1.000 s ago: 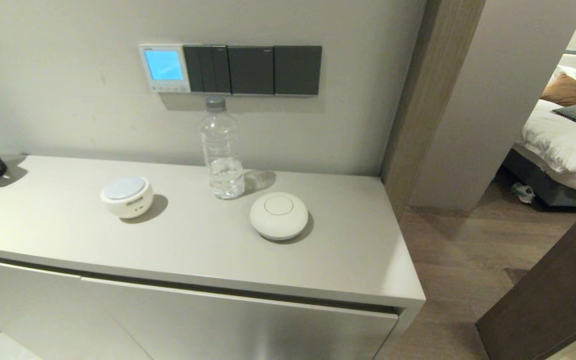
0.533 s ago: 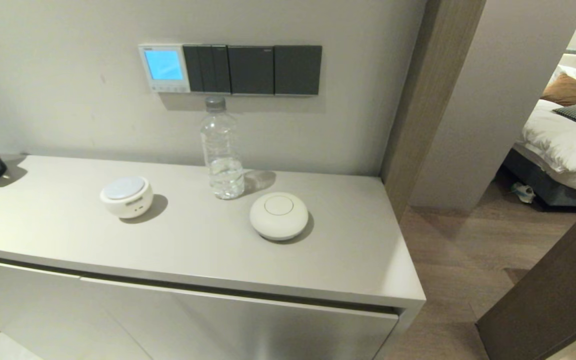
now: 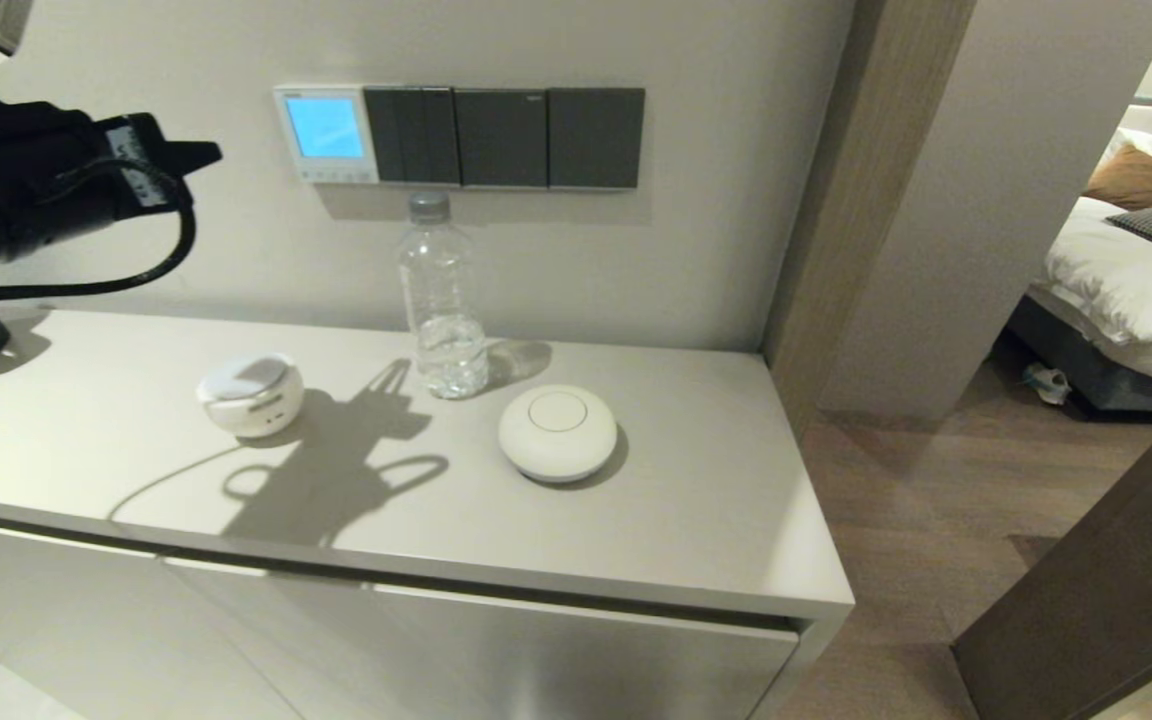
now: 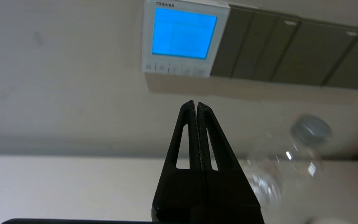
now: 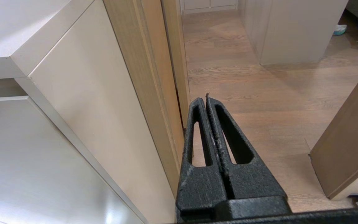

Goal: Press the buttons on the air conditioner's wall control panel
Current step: Turn on the central air conditioner

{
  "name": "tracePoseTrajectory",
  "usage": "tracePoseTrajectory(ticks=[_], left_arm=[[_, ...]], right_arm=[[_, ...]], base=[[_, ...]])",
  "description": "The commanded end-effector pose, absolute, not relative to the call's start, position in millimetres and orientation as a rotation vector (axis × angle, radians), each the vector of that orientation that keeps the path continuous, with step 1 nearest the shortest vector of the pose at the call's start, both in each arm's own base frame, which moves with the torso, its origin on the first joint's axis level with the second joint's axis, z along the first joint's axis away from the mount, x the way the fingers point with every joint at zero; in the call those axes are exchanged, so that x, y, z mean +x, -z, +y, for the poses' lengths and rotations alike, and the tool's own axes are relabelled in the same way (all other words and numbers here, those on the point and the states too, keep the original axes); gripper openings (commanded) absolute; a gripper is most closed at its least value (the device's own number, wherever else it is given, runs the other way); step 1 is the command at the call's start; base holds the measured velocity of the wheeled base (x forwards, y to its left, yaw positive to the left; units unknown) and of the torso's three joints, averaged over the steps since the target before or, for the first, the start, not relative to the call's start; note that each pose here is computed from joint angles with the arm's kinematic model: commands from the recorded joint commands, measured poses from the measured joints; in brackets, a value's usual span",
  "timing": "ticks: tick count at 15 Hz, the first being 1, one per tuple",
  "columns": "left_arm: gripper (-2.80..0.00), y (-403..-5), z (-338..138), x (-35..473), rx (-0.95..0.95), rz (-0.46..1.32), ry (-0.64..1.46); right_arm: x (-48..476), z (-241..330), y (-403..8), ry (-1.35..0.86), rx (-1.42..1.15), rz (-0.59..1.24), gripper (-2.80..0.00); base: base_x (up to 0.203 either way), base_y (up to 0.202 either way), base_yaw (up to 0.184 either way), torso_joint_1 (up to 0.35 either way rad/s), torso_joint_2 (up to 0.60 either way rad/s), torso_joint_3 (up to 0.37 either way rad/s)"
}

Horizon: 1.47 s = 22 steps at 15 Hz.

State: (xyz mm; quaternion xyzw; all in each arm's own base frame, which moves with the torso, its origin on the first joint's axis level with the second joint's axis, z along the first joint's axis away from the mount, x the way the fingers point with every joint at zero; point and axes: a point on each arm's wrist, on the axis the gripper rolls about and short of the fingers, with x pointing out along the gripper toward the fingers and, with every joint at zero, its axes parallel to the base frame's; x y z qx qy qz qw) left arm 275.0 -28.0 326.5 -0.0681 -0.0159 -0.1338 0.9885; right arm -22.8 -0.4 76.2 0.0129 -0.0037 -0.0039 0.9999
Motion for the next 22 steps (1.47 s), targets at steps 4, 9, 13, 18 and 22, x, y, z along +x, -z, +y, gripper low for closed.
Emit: tracePoseTrajectory(ticks=[4, 9, 13, 18, 22], left_arm=[[-2.80, -298.5, -48.7, 364.5, -0.162, -0.004, 0.310], [-2.80, -296.7, -57.6, 391.1, -0.185, -0.023, 0.328], [-2.80, -287.5, -61.9, 406.1, -0.187, -0.012, 0.331], [-2.80, -287.8, -67.1, 402.7, -0.195, -0.008, 0.345], [-2.80, -288.4, -68.8, 401.2, -0.197, -0.007, 0.348]], right_arm=[[-22.6, -0.4, -75.4, 0.008, 0.025, -0.005, -2.80], [-22.5, -0.4, -75.4, 0.008, 0.026, -0.004, -2.80], [-22.6, -0.4, -75.4, 0.008, 0.026, -0.005, -2.80], [-22.6, -0.4, -75.4, 0.008, 0.026, -0.005, -2.80], [-22.6, -0.4, -75.4, 0.008, 0.026, -0.005, -2.80]], base=[[0.000, 0.000, 0.000, 0.000, 0.00, 0.000], [0.000, 0.000, 0.000, 0.000, 0.00, 0.000], [0.000, 0.000, 0.000, 0.000, 0.00, 0.000], [0.000, 0.000, 0.000, 0.000, 0.00, 0.000], [0.000, 0.000, 0.000, 0.000, 0.00, 0.000]])
